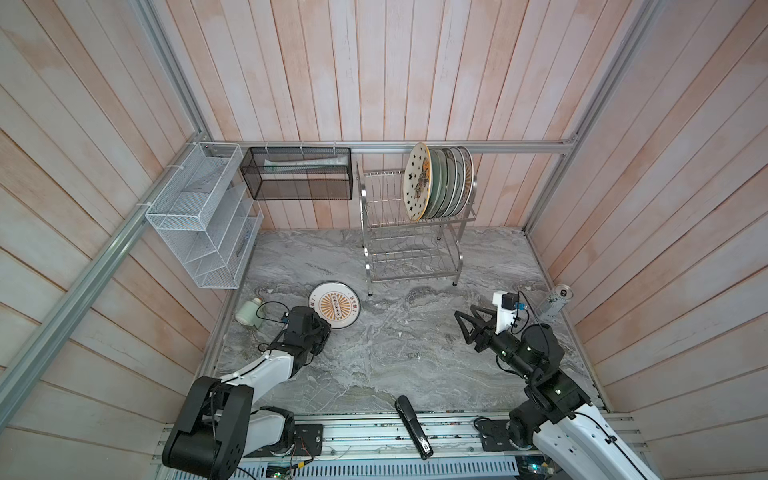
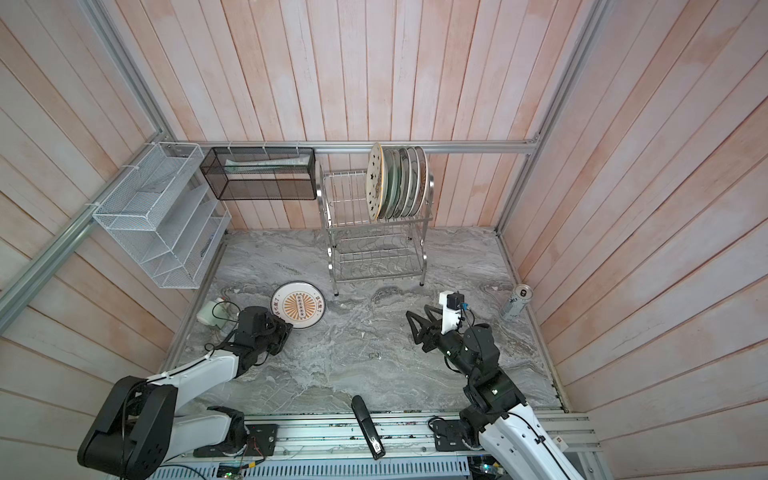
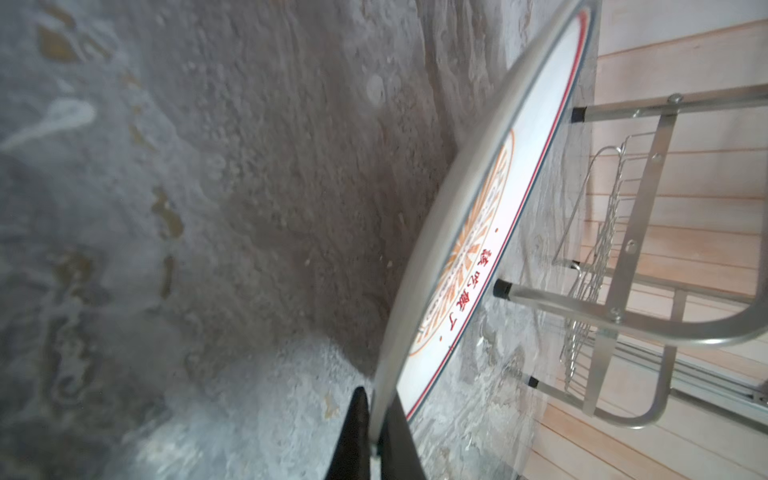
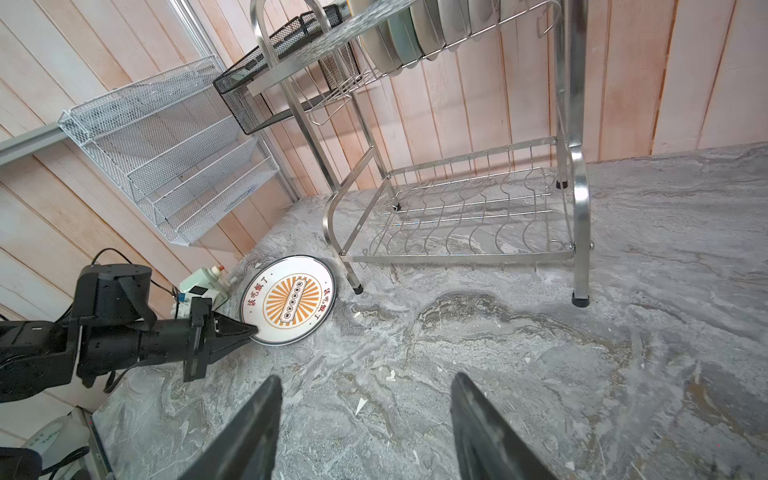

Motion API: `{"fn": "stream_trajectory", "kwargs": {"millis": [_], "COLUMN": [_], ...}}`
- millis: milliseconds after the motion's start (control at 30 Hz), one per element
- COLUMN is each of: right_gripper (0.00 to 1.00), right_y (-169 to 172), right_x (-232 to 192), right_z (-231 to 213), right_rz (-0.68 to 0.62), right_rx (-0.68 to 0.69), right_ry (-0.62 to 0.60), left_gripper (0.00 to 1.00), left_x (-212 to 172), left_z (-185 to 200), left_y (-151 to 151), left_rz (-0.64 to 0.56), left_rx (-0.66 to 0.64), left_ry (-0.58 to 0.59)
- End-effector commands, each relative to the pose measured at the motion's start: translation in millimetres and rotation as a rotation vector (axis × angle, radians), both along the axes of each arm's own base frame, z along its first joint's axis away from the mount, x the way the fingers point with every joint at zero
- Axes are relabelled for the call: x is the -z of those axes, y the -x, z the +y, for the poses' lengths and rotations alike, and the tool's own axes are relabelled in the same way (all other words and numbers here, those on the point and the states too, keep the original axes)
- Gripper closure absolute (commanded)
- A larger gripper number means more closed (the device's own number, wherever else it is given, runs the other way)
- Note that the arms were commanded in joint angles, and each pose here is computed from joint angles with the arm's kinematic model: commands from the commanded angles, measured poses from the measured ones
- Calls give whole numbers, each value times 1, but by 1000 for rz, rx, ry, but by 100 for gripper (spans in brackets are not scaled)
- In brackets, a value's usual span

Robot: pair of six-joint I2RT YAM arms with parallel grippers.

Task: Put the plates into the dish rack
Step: 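Drag the sunburst plate with the left gripper toward the table center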

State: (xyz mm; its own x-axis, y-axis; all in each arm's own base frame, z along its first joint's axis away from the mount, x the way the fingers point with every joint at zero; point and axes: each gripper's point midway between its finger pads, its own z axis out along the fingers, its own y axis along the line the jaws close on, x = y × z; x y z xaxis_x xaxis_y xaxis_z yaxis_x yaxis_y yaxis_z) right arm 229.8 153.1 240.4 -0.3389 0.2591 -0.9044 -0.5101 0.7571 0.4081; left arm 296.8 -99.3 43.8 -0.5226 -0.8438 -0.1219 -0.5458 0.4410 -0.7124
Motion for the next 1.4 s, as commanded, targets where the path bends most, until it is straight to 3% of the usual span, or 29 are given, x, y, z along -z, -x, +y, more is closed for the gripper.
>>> {"fn": "stream_trajectory", "kwargs": {"millis": [0,333,967,1200,1367], "right_gripper": [35,35,34,34,35], "right_y": [-1,-10,-18,-28,-30], "right_x": [-16,-7,59,94,118], "right_z": [2,8,45,28,29], "right_rz": [-25,30,311,414,478], "right_rx": [-11,-13,-167,-116,-127], "right_ry": [-41,-37,-41,-16,-14], "left_gripper": [100,100,100,98,86], "left_x": [42,60,50,57,59], "left_z": [-9,-39,-103,-104,-103], "left_y": [55,97,92,86,80], "left_rz": [202,263,245,271,266], "left_rx": [118,296,811,848,838], "left_ry": [-64,-10,6,-41,-65]}}
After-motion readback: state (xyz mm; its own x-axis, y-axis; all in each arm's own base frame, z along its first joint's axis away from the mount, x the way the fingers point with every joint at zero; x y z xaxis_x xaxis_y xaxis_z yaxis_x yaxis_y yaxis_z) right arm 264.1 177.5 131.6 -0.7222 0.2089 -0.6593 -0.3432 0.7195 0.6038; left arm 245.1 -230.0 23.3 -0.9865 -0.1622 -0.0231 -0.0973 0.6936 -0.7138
